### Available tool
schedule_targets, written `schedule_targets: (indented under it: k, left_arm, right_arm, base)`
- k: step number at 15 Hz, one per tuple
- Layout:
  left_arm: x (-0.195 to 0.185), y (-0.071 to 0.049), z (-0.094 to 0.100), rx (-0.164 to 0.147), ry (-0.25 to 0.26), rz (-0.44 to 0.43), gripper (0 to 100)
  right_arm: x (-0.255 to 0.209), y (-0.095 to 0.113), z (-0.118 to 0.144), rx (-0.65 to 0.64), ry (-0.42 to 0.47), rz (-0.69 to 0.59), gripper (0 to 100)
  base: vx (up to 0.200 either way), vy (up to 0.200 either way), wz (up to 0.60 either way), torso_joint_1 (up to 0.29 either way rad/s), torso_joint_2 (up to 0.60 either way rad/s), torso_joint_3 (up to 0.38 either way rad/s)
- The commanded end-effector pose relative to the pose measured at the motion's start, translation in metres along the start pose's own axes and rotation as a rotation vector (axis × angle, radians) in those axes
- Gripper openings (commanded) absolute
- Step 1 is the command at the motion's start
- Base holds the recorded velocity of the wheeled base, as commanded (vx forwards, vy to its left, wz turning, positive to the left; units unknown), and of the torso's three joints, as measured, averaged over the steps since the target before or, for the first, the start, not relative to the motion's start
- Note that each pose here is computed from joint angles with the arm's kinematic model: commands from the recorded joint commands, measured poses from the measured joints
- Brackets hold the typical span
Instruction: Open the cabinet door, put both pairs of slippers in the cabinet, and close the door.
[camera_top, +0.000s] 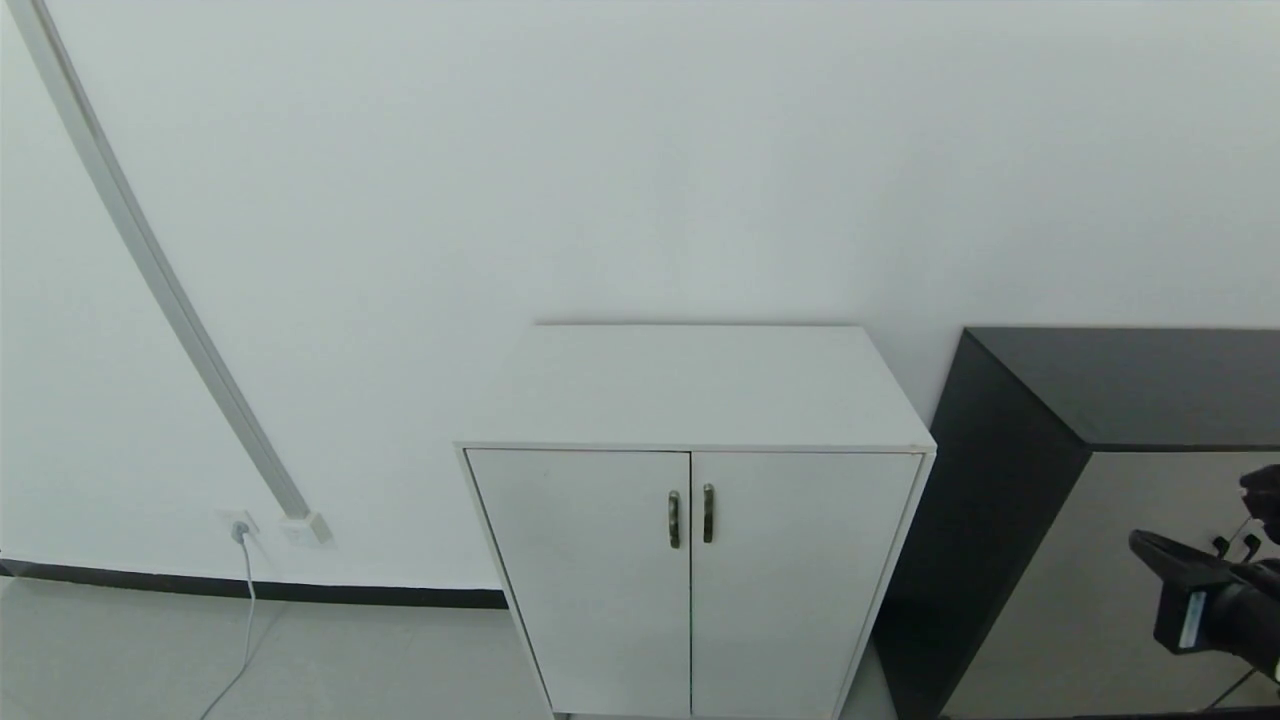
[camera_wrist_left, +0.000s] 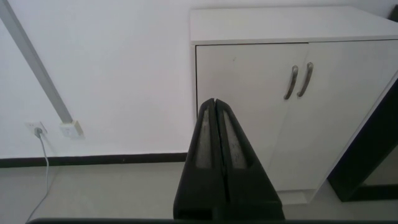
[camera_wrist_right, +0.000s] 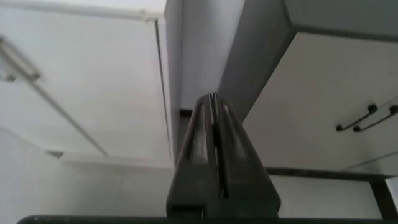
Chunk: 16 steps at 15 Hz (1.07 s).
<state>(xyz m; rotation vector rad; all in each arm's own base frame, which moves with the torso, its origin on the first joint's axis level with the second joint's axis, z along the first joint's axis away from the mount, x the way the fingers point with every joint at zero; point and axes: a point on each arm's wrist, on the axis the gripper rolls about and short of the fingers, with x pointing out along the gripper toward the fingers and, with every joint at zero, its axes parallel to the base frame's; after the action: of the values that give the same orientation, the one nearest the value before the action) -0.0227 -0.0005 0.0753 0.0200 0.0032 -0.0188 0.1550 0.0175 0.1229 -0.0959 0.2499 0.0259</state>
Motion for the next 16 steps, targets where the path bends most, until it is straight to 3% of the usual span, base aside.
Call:
schedule_targets:
  k: [1,4,16]
  left_arm:
    - [0.0,0.0,0.0,0.0,0.0,0.0,0]
    - [0.0,0.0,0.0,0.0,0.0,-0.001,0]
    - [0.0,0.0,0.0,0.0,0.0,0.0,0]
  right_arm:
    - [-0.041,-0.002,-0.01,-0.005,-0.016,0.063,0]
    - [-0.069,-0.005,-0.026,-0.002,0.073,0.067,0]
    - [-0.124,-0.006,-0.074,0.068,0.172,0.144,0]
  base:
    - [0.0,0.0,0.0,0.0,0.0,0.0]
    - [0.0,0.0,0.0,0.0,0.0,0.0]
    - [0.0,0.0,0.0,0.0,0.0,0.0]
